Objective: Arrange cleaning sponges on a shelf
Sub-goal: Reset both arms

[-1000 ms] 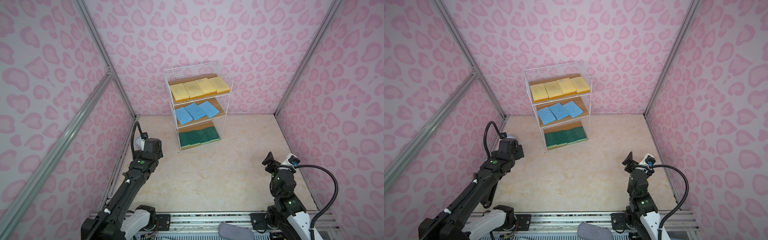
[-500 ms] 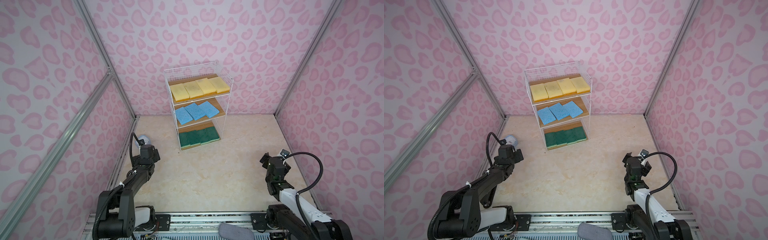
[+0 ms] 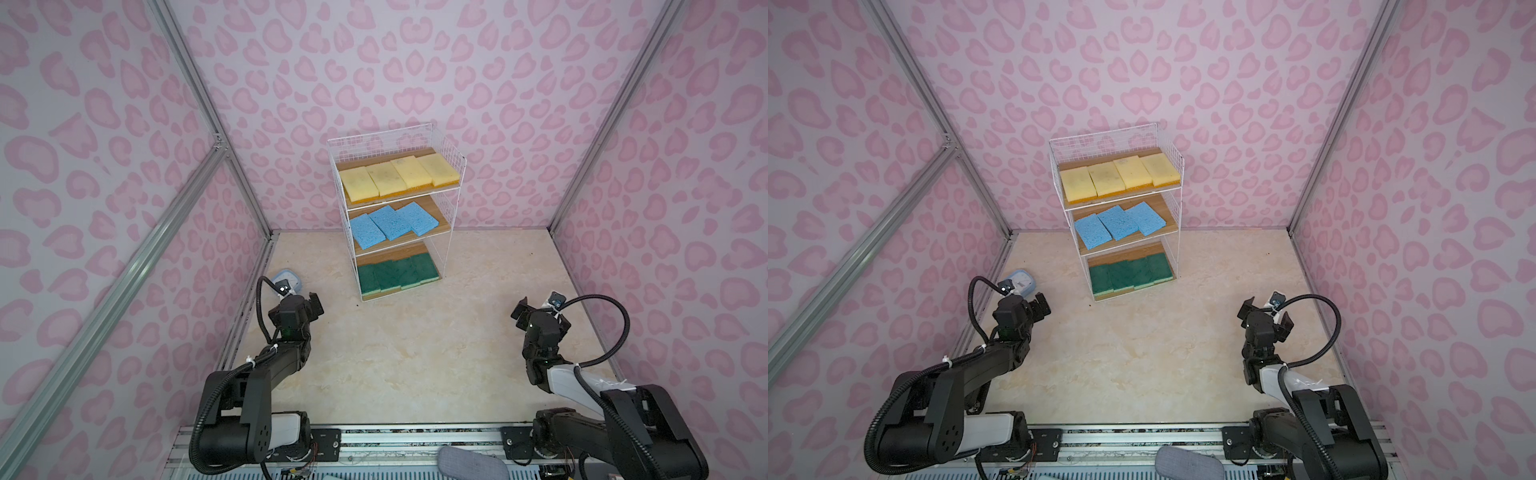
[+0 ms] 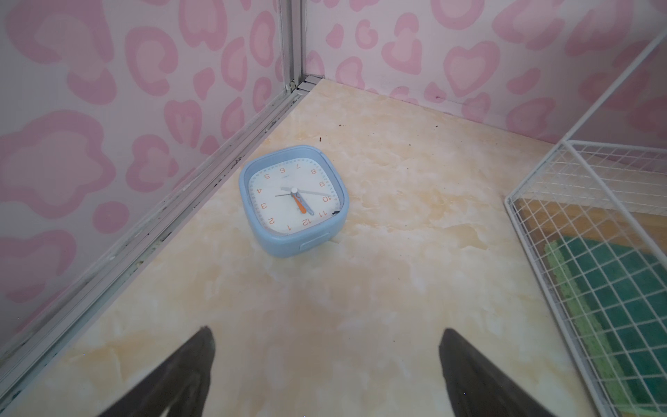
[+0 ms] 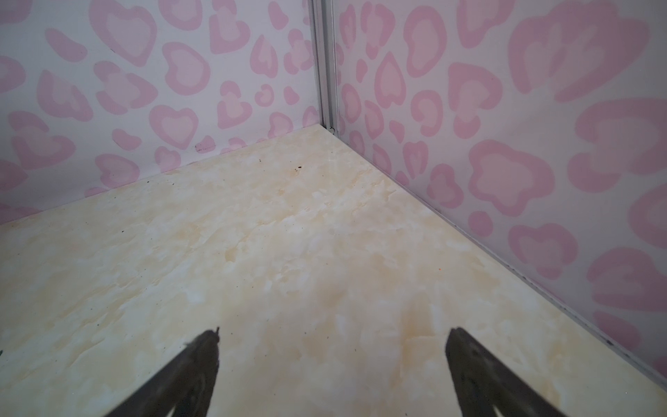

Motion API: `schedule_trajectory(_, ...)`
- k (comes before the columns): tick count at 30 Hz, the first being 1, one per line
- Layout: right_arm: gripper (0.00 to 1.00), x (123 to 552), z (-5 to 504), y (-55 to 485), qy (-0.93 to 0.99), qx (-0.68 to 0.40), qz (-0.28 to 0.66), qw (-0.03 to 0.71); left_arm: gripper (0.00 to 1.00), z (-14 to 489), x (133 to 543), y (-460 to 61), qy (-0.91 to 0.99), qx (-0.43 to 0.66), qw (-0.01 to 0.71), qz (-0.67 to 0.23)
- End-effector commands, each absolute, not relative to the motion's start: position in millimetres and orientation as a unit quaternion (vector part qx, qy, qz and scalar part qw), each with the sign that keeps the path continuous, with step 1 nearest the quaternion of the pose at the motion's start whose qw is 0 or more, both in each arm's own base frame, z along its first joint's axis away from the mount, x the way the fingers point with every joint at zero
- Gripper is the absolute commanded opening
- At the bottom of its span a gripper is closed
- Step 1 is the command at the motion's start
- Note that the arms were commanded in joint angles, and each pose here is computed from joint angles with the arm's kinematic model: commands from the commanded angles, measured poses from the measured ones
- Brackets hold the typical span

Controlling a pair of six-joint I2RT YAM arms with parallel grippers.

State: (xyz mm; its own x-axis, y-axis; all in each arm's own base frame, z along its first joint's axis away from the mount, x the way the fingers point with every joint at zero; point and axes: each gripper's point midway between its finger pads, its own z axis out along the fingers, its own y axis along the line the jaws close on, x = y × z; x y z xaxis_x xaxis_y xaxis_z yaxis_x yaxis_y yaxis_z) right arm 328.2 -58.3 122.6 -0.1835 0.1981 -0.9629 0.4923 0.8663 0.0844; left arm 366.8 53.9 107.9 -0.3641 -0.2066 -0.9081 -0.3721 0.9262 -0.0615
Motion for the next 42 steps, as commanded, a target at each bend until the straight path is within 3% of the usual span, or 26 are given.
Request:
schedule_trajectory(1, 0.99, 334.3, 126.9, -55.0, 0.777, 0.191, -0.156, 0.580, 0.98, 124.9, 377.2, 56.7, 0.813, -0.151, 0.553, 0.101)
schedule_trajectory(10, 0.99, 325.5, 139.6, -65.7, 0.728, 0.211, -0.177, 0.628, 0.98, 130.6, 390.4, 51.8, 0.797, -0.137, 0.582, 0.085)
schedule_trajectory(17, 0.99, 303.4, 140.6, -67.5, 0.670, 0.219, -0.199, 0.681, 0.98, 125.8, 372.1, 44.5, 0.765, -0.125, 0.628, 0.070)
schedule_trajectory(21, 0.99, 332.8, 138.8, -21.5, 0.705, 0.104, -0.227, 0.664, 0.98, 118.6, 382.8, 27.0, 0.781, -0.077, 0.616, 0.065)
schedule_trajectory(26, 0.99, 343.1, 136.4, -25.3, 0.711, 0.109, -0.216, 0.660, 0.96, 115.4, 388.0, 27.2, 0.789, -0.073, 0.608, 0.040)
schedule_trajectory(28, 0.99, 359.5, 132.0, -31.8, 0.732, 0.111, -0.180, 0.647, 0.96, 115.4, 387.8, 27.1, 0.789, -0.072, 0.608, 0.040)
schedule_trajectory(30, 0.99, 377.4, 102.5, -52.4, 0.783, 0.137, -0.143, 0.590, 0.96, 116.0, 387.8, 26.9, 0.789, -0.072, 0.609, 0.039)
schedule_trajectory(31, 0.98, 377.3, 105.2, -52.5, 0.769, 0.132, -0.129, 0.612, 0.96, 115.9, 387.5, 26.9, 0.789, -0.071, 0.609, 0.040)
schedule_trajectory(42, 0.98, 378.6, 103.9, -47.0, 0.783, 0.122, -0.140, 0.593, 0.97, 117.4, 386.4, 26.7, 0.787, -0.072, 0.612, 0.041)
